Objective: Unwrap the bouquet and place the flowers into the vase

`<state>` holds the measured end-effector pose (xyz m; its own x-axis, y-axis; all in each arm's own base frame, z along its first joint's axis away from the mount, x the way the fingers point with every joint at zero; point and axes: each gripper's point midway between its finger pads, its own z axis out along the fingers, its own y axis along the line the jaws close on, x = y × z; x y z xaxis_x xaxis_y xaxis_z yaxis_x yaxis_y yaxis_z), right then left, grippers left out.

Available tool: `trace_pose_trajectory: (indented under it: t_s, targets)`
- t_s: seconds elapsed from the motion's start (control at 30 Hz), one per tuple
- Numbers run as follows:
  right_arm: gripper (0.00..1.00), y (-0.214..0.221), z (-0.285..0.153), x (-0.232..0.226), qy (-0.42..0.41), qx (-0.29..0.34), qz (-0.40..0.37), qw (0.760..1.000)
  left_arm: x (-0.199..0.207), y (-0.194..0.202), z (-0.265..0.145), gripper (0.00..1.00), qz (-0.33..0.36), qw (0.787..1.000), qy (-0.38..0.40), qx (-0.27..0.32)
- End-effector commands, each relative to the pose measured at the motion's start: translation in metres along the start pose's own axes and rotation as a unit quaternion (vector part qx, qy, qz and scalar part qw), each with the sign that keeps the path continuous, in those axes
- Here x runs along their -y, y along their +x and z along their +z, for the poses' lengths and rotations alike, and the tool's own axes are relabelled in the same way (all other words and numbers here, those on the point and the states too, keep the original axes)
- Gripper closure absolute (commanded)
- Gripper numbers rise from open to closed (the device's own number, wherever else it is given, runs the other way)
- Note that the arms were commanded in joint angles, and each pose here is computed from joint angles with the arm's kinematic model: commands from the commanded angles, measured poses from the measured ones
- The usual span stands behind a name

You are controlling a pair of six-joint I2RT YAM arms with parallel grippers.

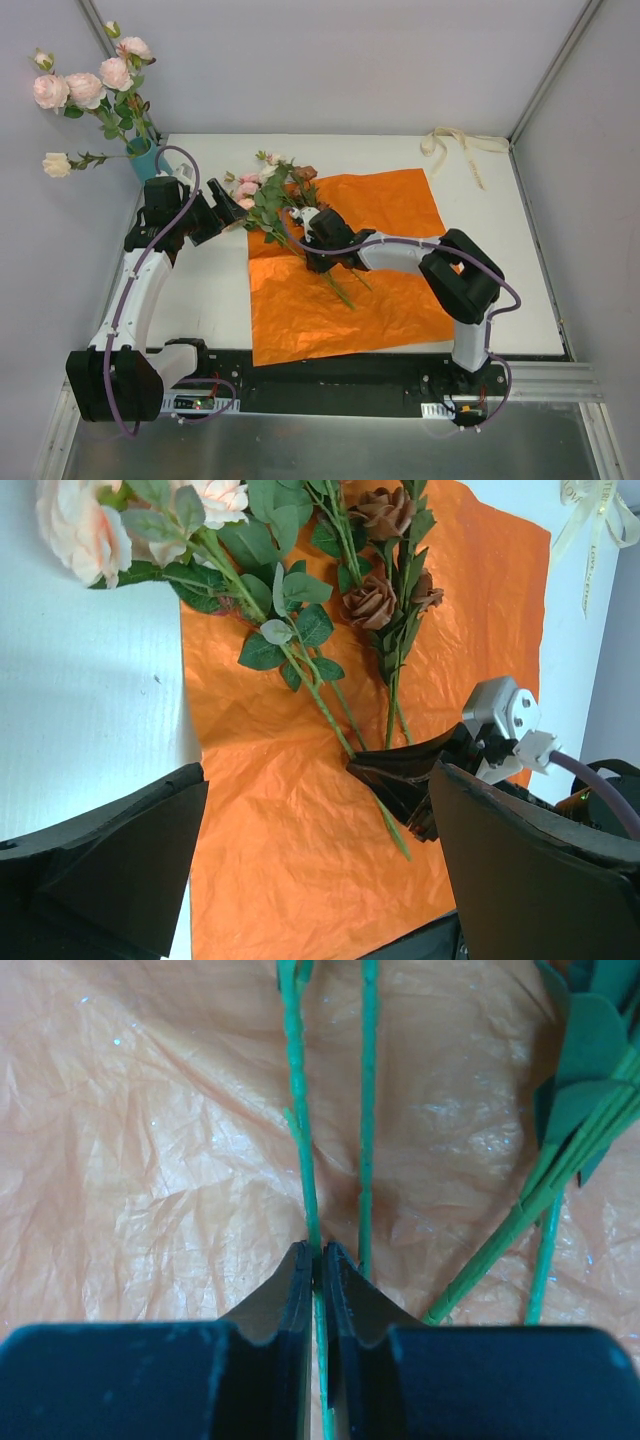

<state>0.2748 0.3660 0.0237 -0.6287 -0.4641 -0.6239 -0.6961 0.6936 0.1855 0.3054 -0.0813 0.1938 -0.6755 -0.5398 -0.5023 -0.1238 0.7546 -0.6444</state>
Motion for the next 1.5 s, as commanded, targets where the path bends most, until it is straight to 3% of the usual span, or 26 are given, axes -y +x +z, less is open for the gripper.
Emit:
trace_pose_trajectory:
  t_s: [0.0,0.07,0.57,0.93,1.07,1.17,1.37,1.47]
  targets:
    - [0.94,-0.034,-0.013,-0.01,-0.005,0.046,-0.024,0.999,0.0,0.003,-0.001,0.03,0.007,1.0,0.002,-0.002]
    - [1.0,-0.039,-0.019,-0.012,-0.008,0.059,-0.027,0.998,0.0,0.002,-0.001,0.04,0.001,1.0,0.003,-0.003]
    - [1.0,-0.094,-0.077,-0.057,-0.108,0.205,0.001,0.973,0.018,0.023,0.019,0.12,-0.102,0.99,0.057,-0.077]
    - [1.0,-0.108,-0.103,-0.082,-0.15,0.254,0.036,0.955,0.022,0.048,0.053,0.15,-0.169,0.977,0.074,-0.103]
    - [1.0,-0.109,-0.109,-0.088,-0.158,0.261,0.038,0.952,0.033,0.05,0.062,0.28,-0.181,0.973,0.106,-0.099]
    - [1.0,-0.107,-0.11,-0.089,-0.16,0.259,0.04,0.952,0.038,0.05,0.064,0.44,-0.181,0.972,0.114,-0.097]
    - [1.0,-0.103,-0.107,-0.085,-0.148,0.254,0.055,0.954,0.044,0.042,0.058,0.97,-0.172,0.974,0.123,-0.079]
    - [0.83,-0.102,-0.107,-0.083,-0.138,0.245,0.07,0.957,0.049,0.034,0.053,1.0,-0.155,0.978,0.126,-0.065]
